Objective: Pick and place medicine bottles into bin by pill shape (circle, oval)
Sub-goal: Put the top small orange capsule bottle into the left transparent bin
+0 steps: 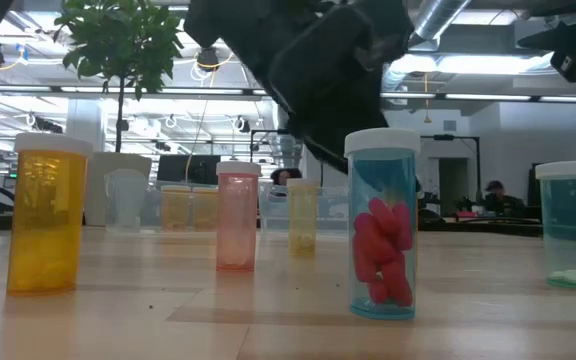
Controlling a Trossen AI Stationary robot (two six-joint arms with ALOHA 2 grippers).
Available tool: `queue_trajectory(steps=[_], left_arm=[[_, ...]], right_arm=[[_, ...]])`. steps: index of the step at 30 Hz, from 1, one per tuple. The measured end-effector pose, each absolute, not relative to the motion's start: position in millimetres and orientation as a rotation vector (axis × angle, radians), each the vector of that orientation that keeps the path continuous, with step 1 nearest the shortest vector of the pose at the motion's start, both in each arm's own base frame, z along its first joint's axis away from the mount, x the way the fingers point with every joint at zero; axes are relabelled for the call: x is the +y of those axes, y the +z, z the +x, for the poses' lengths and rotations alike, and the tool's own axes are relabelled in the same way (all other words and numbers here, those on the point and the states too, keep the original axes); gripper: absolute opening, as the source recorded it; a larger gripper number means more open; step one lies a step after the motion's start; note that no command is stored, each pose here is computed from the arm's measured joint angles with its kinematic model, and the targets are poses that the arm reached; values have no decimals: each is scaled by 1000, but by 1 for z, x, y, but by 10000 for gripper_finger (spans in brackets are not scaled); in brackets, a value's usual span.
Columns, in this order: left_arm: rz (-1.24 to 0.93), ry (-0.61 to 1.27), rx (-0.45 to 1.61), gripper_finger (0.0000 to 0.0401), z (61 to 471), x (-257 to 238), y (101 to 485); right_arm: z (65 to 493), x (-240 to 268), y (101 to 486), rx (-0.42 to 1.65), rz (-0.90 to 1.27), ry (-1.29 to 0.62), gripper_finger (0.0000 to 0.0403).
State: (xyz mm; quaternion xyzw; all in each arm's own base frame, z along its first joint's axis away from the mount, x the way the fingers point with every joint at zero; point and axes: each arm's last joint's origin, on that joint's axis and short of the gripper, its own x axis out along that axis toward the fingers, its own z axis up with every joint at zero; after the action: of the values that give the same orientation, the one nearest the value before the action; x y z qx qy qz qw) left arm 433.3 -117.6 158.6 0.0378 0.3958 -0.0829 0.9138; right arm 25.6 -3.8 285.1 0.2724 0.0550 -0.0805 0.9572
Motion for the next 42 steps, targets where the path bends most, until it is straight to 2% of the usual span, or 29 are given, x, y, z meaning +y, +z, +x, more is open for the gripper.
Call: queue_trajectory(steps=[9,21,31,36,42], left_arm=[[77,-152,828,216,434,-118,158],[110,-165,840,118,437,-115,165],[110,-141,848,117,438,-115,168],[63,-68,813,115,438,-106,199],[26,117,758,120,411,-79,263]], right_arm=[[26,-4,284,118,552,-165,190],[26,-4,284,118,552,-165,188],[25,-4,283,137,549,-171,186],[25,-4,282,140,549,-171,188],[25,-4,282,141,547,-171,189]])
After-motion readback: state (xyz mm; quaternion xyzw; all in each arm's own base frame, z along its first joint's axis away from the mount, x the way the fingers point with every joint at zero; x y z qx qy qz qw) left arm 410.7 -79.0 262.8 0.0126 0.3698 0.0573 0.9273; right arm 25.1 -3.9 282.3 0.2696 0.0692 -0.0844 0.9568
